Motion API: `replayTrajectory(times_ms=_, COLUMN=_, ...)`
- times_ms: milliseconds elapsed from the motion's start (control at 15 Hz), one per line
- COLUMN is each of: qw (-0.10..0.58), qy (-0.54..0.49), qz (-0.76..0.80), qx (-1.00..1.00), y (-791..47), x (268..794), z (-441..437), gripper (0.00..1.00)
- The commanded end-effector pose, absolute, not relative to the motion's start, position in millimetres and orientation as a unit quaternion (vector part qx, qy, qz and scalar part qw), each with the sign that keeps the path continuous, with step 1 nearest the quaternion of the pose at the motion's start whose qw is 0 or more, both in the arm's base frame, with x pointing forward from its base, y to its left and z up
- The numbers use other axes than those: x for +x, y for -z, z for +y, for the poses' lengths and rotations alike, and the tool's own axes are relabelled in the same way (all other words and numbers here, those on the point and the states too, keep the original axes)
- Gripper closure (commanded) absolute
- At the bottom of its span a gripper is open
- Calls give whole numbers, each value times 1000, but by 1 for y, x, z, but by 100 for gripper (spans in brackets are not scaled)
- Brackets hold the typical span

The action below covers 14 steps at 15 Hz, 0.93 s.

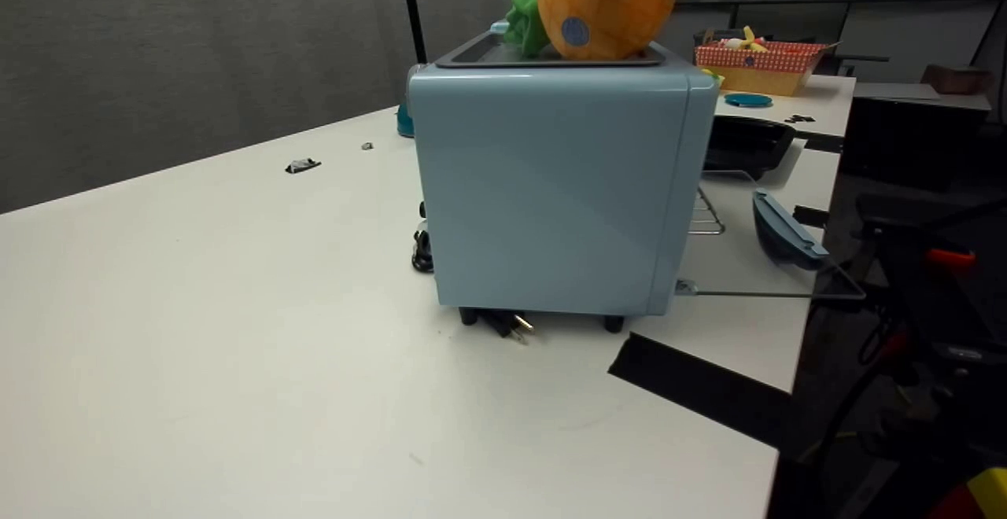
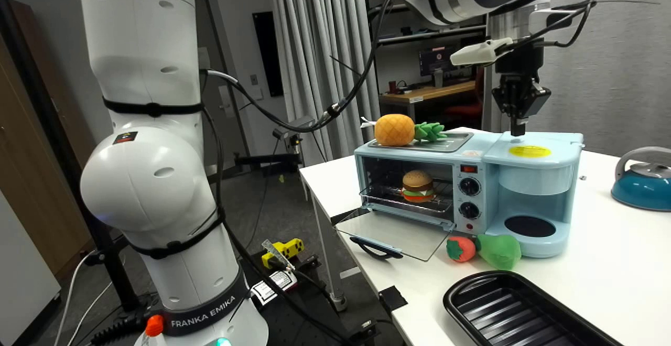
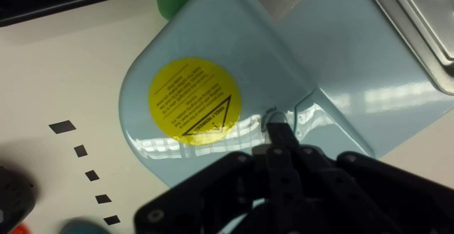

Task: Press the button atop the oven, flip the switch on the front of the oven, push in the oven rack, flip the switch again, and then close the oven door

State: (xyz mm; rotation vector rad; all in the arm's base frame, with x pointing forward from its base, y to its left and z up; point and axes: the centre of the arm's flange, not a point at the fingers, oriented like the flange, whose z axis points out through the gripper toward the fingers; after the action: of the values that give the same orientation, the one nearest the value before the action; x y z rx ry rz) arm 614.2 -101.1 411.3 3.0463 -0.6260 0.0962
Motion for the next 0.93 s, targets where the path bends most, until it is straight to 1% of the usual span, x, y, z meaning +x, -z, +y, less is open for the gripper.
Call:
replayTrajectory(times_ms=0, qw=30, qy=-26, qz=-192, qx=981, y=-406, x=622, z=-102, gripper=100)
replayTrajectory(times_ms=533, qw=59, qy=-14, qz=-179, qx=982, y=-380, x=620, z=-96, gripper=100)
replayTrajectory(times_ms=867, qw=62, qy=-13, qz=-187, qx=980, y=-340, x=621, z=-100, gripper=100)
